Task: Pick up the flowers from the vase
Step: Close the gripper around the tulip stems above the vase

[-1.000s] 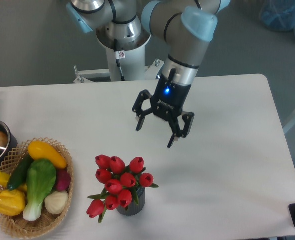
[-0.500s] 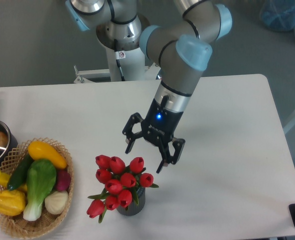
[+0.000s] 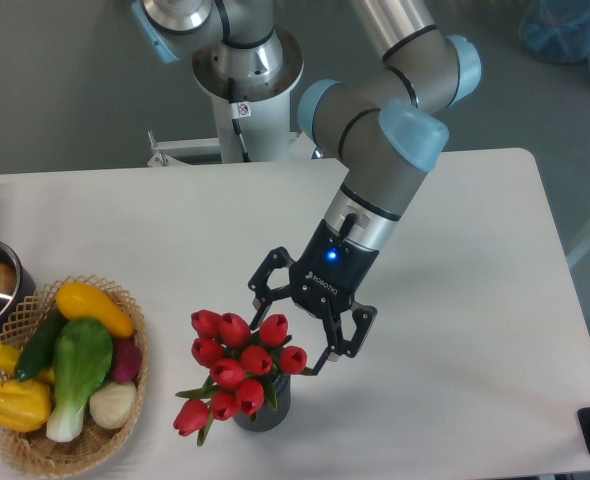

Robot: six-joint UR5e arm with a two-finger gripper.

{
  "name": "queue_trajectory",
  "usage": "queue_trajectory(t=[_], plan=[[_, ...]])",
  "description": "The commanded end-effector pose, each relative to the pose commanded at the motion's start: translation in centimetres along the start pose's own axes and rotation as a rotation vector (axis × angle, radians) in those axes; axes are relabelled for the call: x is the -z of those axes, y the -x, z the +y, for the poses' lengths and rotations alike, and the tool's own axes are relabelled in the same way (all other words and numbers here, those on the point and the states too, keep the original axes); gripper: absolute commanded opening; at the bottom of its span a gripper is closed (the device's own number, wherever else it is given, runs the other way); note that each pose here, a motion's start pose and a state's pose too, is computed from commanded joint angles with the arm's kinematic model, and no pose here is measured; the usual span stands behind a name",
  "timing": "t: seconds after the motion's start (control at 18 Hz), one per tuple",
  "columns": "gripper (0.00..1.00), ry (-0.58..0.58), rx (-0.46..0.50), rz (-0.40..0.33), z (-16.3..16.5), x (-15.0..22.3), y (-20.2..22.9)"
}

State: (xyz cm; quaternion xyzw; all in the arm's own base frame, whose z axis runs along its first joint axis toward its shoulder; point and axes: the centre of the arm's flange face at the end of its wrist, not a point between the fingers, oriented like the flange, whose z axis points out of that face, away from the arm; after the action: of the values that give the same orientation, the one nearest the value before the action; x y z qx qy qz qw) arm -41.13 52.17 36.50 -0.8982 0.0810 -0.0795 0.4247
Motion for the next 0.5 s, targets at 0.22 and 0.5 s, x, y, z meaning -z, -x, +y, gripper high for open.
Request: queue_trajectory(t=[0.22, 0.5], plan=[[1.0, -0.051, 0.012, 0.041, 0.4, -1.0, 0.7], [1.0, -0.078, 0.034, 0.086, 1.5, -2.6, 1.1]])
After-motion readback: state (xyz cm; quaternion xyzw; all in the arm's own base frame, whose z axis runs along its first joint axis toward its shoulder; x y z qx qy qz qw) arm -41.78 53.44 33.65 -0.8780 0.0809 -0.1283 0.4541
